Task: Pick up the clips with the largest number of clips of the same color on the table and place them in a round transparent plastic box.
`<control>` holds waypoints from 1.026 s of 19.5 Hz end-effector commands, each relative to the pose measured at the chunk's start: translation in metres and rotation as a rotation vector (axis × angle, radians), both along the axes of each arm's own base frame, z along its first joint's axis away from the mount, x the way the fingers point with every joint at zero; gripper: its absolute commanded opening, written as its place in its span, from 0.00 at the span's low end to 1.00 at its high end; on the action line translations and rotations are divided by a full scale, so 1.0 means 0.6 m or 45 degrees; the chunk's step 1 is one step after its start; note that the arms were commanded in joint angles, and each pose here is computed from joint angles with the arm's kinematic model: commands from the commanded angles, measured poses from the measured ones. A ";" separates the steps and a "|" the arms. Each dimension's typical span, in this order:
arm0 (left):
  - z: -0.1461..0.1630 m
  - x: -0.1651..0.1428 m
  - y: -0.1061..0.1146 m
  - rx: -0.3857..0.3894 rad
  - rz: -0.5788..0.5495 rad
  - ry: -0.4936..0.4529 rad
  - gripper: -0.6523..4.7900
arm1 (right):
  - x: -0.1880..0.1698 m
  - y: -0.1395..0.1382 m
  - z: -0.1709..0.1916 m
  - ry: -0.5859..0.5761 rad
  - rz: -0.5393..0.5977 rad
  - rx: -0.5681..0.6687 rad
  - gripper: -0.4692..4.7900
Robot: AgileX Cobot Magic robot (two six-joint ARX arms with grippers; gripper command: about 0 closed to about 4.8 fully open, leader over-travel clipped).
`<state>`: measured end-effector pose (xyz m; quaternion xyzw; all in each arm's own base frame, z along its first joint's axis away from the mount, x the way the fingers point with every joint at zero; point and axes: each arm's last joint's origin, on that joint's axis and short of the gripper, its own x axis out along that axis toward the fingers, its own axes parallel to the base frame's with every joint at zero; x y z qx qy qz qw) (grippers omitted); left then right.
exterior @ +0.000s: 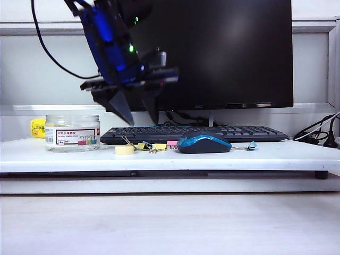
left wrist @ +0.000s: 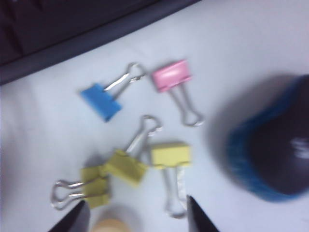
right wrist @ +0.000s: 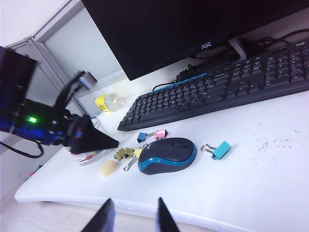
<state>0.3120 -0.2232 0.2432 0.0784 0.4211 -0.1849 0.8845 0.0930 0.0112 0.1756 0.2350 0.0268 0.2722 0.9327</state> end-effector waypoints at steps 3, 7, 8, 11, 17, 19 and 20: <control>-0.003 0.011 0.007 0.096 0.041 -0.051 0.61 | -0.001 0.000 0.005 -0.025 0.003 -0.005 0.31; -0.011 0.019 0.012 0.095 0.053 -0.037 0.61 | -0.001 0.000 0.005 -0.026 0.003 -0.005 0.31; -0.015 0.021 0.012 0.095 0.053 -0.027 0.61 | -0.001 0.000 0.005 -0.025 0.004 -0.005 0.31; -0.024 0.027 0.017 0.107 0.065 -0.010 0.61 | -0.001 0.000 0.005 -0.025 0.004 -0.005 0.31; -0.025 0.032 0.019 0.077 0.064 -0.002 0.44 | -0.001 0.000 0.005 -0.025 0.003 -0.005 0.31; -0.025 0.031 0.019 0.074 0.062 0.000 0.44 | -0.001 0.000 0.005 -0.026 0.003 -0.005 0.31; -0.025 0.031 0.019 0.074 0.062 0.000 0.44 | -0.001 0.000 0.005 -0.027 0.003 -0.005 0.31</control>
